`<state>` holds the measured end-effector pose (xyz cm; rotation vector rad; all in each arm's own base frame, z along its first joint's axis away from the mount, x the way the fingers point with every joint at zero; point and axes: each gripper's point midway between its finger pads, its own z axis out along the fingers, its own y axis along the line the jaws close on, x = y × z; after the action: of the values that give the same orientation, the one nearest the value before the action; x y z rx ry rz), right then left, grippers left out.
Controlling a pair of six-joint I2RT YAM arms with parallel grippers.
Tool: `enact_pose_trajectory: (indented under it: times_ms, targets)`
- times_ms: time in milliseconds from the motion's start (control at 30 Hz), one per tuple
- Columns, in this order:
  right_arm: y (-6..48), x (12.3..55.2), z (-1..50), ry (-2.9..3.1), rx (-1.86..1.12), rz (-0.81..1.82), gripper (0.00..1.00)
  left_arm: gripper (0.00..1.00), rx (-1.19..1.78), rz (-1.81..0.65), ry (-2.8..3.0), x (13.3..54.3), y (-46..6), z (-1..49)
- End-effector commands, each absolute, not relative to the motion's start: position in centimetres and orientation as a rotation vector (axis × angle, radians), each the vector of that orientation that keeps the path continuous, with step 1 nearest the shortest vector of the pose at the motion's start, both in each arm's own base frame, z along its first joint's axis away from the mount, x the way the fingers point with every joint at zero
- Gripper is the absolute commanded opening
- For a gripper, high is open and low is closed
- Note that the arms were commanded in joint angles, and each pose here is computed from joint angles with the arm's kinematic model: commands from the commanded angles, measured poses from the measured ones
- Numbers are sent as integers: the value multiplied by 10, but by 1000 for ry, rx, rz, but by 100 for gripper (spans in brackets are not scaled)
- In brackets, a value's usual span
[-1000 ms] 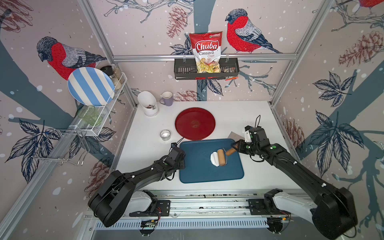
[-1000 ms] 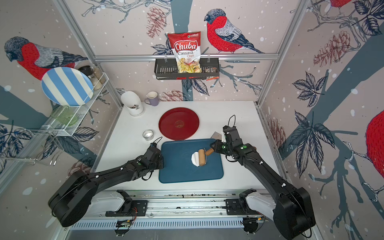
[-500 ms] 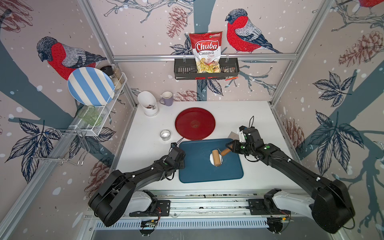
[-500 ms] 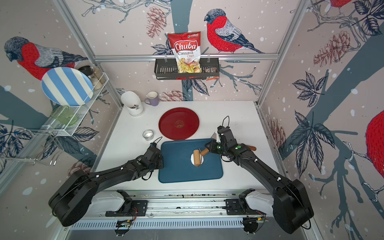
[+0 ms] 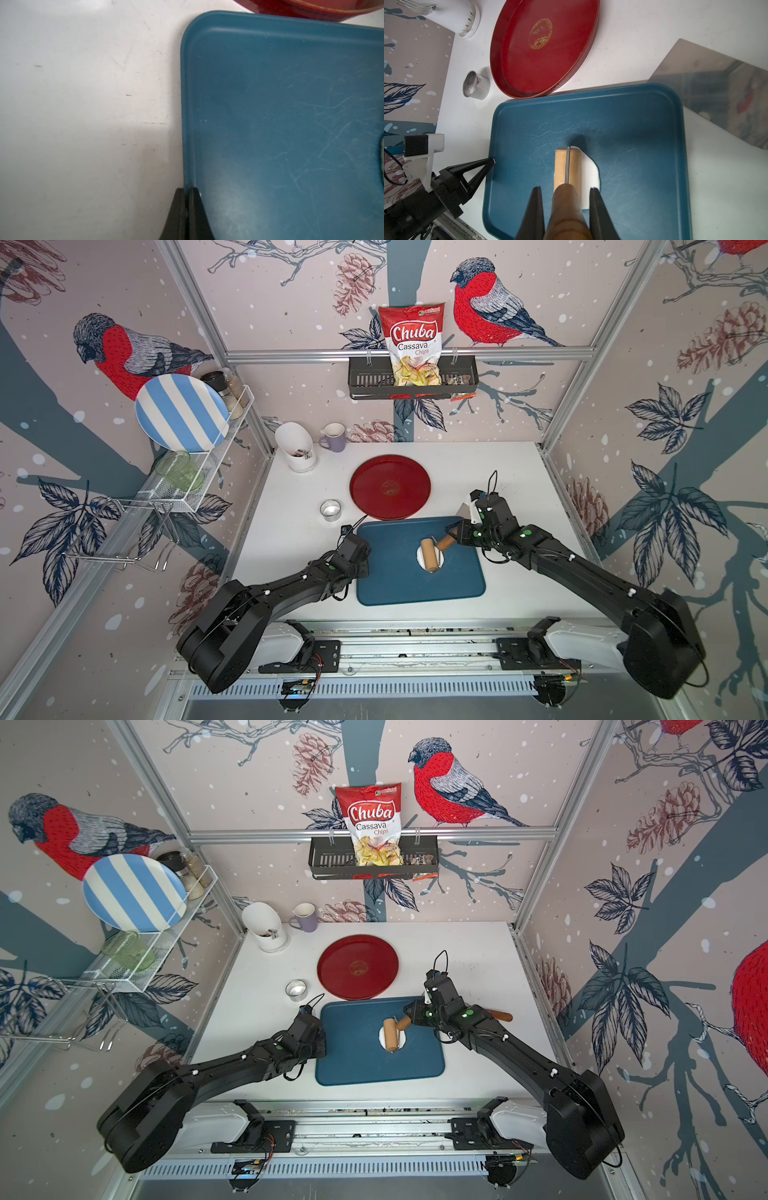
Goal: Roll out the dumpling wrappers from the dough
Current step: Flatten out the dough on the work surface.
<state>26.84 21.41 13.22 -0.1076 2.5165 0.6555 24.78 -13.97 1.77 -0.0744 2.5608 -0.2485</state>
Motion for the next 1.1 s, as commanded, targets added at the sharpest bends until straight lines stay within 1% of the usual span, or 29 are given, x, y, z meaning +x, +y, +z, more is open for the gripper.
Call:
enact_pose_trajectory:
  times_ms: [0, 167, 267, 400, 467, 567, 833, 1067]
  targets:
    - [208, 230, 102, 2711, -197, 598, 0, 0, -31, -285, 2638, 233, -144, 8]
    - [212, 231, 103, 2717, -237, 562, 0, 0, -32, -277, 2638, 233, -143, 8]
    - [199, 245, 113, 2689, -157, 545, 0, 0, -38, -272, 2639, 232, -142, 8]
    - [180, 265, 147, 2558, -20, 674, 0, 0, -41, -268, 2638, 233, -141, 8]
    - [175, 271, 163, 2506, -8, 698, 0, 0, -43, -262, 2638, 233, -141, 8]
    - [175, 273, 173, 2479, -14, 720, 0, 0, -42, -263, 2639, 233, -141, 8]
    - [182, 262, 149, 2540, -35, 762, 0, 0, -38, -268, 2640, 233, -142, 8]
    - [178, 250, 122, 2596, -61, 691, 0, 0, -33, -274, 2640, 233, -143, 8]
